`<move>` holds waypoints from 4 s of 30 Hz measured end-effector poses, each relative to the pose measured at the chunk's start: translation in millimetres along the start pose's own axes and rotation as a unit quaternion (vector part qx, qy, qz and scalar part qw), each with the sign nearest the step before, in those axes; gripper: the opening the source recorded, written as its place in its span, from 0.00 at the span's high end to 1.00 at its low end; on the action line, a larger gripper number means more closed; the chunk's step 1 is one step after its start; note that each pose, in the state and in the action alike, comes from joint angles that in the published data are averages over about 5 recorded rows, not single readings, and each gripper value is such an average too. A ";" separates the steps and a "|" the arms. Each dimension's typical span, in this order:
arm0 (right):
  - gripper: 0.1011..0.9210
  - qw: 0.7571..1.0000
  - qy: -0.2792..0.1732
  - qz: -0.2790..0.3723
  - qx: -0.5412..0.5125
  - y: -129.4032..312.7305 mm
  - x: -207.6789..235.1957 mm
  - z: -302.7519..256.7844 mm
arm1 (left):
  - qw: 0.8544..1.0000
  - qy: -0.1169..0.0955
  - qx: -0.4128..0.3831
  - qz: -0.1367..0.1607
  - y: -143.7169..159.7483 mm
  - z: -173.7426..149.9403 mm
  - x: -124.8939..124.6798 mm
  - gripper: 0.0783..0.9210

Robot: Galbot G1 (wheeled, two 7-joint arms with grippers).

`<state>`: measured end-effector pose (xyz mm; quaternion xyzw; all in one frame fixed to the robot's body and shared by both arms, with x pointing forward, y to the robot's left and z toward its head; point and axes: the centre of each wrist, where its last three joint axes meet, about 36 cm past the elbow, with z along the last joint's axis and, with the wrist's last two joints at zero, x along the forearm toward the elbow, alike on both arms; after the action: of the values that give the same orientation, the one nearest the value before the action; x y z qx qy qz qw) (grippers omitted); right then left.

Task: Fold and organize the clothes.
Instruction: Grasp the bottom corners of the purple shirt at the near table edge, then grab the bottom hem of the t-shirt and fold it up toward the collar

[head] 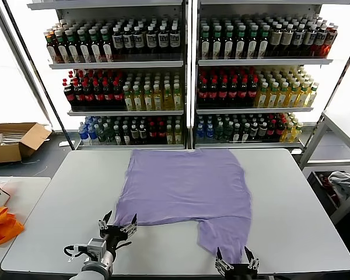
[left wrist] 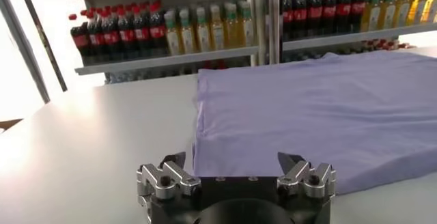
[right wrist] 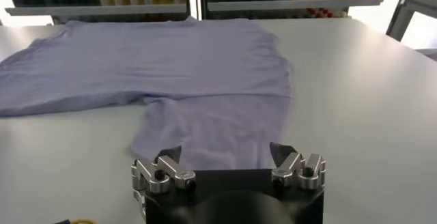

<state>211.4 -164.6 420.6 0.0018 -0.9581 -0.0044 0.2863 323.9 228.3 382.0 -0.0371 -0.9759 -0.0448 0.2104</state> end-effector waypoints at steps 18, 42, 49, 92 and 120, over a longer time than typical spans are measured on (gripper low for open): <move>0.12 1.000 0.009 0.001 -0.016 -0.1 -1.9 8.6 | 1.000 0.022 0.010 0.002 6.0 12.3 -6.4 0.12; 0.68 0.998 0.019 -0.004 -0.063 -4.7 -5.5 14.4 | 1.000 0.026 0.004 0.014 -2.7 12.8 3.4 0.72; 0.93 0.999 0.012 -0.005 -0.052 -3.7 -2.8 14.9 | 0.999 0.027 0.005 0.017 -4.1 14.4 3.7 0.95; 0.99 0.982 -0.184 0.039 0.010 -39.8 -74.4 -56.1 | 0.994 -0.091 0.059 0.015 -11.3 -14.3 -33.3 0.99; 0.99 0.984 -0.168 0.044 0.032 -38.1 -185.5 -90.8 | 0.995 -0.079 0.060 0.002 1.5 -28.8 -124.1 0.99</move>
<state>416.4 -202.3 394.4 -0.0320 -0.9914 0.0384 0.1207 448.5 220.2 356.9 -0.0300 -0.9903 0.0176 0.1343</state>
